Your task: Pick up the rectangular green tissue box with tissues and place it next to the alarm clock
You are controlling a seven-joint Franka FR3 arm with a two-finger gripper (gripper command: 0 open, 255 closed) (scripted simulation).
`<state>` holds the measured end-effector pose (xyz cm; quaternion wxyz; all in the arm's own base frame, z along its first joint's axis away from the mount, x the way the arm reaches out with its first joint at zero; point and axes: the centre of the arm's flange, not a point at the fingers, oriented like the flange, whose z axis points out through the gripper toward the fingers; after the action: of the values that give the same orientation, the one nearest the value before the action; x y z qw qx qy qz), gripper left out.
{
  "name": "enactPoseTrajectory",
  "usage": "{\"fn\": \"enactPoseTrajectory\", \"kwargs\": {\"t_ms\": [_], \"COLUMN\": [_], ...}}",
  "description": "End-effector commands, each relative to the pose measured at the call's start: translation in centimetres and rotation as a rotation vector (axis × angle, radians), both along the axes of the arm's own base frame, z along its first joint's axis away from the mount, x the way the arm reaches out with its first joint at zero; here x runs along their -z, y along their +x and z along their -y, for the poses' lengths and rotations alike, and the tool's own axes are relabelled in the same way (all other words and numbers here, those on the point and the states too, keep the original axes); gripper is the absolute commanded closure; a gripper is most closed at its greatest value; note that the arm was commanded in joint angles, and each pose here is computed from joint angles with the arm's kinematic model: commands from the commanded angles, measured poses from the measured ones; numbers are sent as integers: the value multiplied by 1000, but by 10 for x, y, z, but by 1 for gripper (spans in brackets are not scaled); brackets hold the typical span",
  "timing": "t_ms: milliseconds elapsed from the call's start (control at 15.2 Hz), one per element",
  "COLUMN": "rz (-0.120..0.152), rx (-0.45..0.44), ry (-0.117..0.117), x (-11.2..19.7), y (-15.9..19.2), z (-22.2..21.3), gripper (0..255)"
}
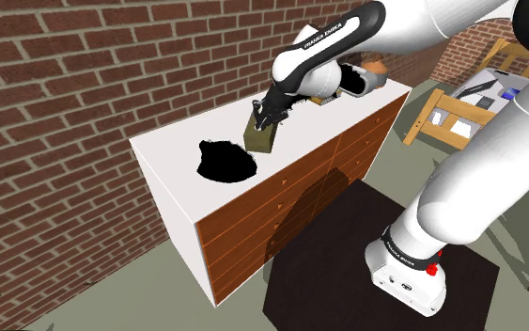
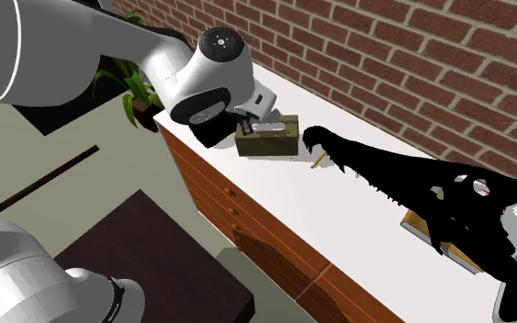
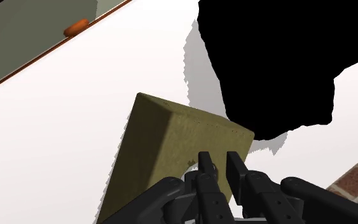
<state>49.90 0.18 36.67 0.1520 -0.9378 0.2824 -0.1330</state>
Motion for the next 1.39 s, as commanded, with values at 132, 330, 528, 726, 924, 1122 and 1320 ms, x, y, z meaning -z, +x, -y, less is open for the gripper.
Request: {"fn": "enactPoseTrajectory", "kwargs": {"t_ms": [132,330,528,726,924,1122,1320], "rz": [0,0,0,0,0,0,0], "rx": [0,0,0,0,0,0,0], "ry": [0,0,0,0,0,0,0], "x": [-19,-35,-51,-67,-83,-98,-114], "y": [0,0,0,0,0,0,0], "z": [0,0,0,0,0,0,0], "gripper": [255,255,255,255,255,255,255]}}
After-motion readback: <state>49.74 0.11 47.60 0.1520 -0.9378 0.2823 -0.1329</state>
